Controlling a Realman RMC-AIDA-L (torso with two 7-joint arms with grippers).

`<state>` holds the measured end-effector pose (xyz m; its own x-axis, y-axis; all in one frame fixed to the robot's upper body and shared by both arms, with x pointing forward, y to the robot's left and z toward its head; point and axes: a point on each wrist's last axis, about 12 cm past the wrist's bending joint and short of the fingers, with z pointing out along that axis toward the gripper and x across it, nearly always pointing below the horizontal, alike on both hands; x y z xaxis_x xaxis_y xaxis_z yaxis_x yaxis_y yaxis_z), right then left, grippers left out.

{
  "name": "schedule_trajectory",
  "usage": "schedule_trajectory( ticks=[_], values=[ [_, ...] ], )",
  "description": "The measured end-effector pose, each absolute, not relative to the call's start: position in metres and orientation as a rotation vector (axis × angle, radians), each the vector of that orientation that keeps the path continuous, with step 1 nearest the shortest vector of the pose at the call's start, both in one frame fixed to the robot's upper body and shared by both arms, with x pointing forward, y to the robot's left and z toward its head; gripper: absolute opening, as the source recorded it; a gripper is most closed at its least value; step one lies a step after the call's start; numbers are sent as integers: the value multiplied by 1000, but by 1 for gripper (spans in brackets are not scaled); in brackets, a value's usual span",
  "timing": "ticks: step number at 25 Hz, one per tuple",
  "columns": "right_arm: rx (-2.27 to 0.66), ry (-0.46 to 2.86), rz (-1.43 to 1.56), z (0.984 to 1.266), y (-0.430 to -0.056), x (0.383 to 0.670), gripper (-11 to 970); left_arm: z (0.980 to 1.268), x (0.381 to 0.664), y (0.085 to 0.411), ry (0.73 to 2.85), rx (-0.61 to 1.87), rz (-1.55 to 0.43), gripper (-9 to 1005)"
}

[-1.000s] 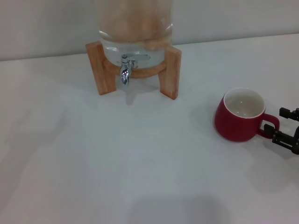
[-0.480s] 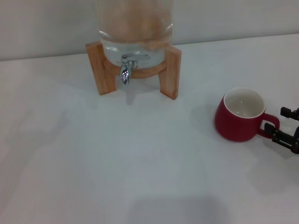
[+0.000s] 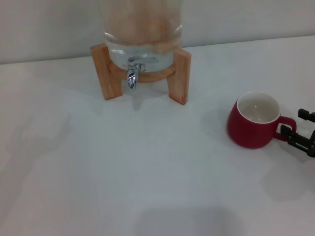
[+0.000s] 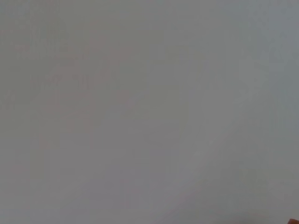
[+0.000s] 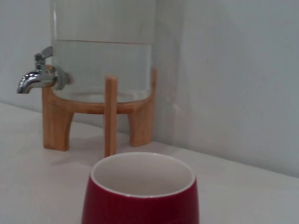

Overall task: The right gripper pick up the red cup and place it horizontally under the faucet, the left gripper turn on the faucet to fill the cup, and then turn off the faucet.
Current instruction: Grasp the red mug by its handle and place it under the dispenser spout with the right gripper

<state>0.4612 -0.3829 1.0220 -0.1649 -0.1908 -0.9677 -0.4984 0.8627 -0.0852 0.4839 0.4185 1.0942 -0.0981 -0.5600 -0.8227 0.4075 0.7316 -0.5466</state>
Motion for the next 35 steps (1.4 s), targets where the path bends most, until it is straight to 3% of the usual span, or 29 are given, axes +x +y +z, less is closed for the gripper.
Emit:
schedule_trajectory(
  ticks=[33,35],
  values=[
    [-452,1750,256,1021,-388,465,659,1094,484,418,1456,-131,-818,845],
    [-456,1752,257,1021,-388,465,589,1094,484,418,1455,-132,-818,845]
  ],
)
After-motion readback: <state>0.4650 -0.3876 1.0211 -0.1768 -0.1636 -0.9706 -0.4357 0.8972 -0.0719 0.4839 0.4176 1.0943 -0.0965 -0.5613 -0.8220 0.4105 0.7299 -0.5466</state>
